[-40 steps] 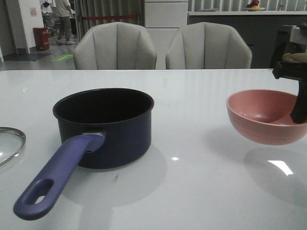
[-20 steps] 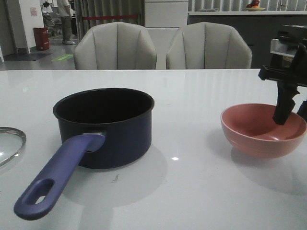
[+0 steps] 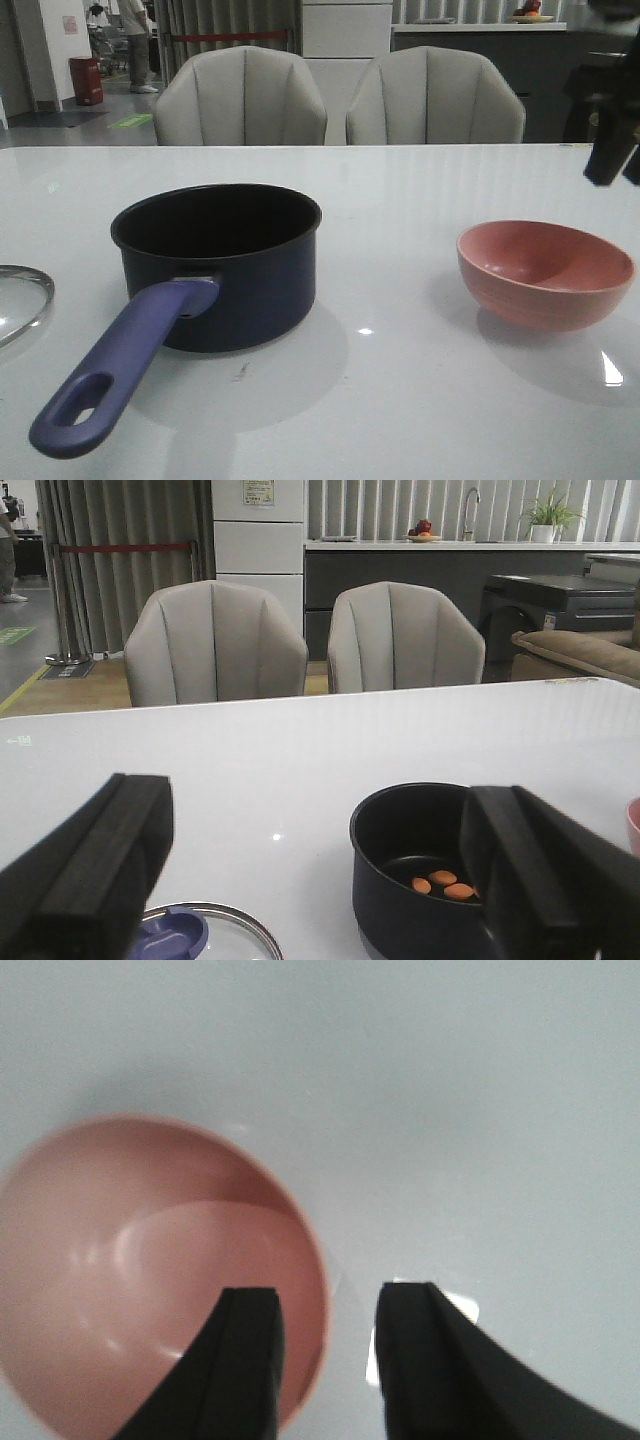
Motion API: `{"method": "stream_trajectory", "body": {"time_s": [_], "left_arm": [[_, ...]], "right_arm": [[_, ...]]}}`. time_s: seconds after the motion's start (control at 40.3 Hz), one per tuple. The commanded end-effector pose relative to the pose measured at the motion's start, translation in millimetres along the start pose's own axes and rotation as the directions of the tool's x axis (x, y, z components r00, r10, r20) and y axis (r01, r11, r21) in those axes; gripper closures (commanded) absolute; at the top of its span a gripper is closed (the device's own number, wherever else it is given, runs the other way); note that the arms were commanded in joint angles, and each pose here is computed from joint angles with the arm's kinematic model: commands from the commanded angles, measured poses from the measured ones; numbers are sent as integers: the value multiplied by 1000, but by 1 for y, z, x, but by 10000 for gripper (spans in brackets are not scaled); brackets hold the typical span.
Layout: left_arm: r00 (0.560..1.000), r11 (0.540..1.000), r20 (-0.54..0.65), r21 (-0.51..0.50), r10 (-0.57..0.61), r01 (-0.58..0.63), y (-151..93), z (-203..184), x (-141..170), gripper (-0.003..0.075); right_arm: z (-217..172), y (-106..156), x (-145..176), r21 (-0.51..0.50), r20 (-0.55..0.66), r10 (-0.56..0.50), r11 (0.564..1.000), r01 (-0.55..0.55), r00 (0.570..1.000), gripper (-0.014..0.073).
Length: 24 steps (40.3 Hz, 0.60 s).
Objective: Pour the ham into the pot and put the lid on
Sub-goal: 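Open the right gripper and raise it away from the bowl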
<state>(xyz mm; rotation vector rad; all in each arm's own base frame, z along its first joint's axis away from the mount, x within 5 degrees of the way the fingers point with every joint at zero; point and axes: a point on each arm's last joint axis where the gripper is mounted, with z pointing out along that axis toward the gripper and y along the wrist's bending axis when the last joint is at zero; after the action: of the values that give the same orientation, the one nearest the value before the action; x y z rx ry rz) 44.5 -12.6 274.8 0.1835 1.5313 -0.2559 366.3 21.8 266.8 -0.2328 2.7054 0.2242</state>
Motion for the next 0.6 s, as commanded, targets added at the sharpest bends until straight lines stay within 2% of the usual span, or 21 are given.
{"method": "stream_trajectory", "body": {"time_s": [0.0,0.124,0.323,0.571], "left_arm": [[995,1000,100,18,-12,11,-1,-1,-16,106],[995,1000,100,18,-12,11,-1,-1,-16,106],[995,1000,100,18,-12,11,-1,-1,-16,106],[994,1000,110,19,-13,11,-1,-1,-17,106]], "right_arm": [[-59,21,-4,-25,238,-70,997,78,969,239],[-91,40,12,-39,380,-93,992,117,920,239],[-115,57,46,-4,525,-113,991,135,844,239],[-143,76,103,33,716,-141,985,169,683,239]]}}
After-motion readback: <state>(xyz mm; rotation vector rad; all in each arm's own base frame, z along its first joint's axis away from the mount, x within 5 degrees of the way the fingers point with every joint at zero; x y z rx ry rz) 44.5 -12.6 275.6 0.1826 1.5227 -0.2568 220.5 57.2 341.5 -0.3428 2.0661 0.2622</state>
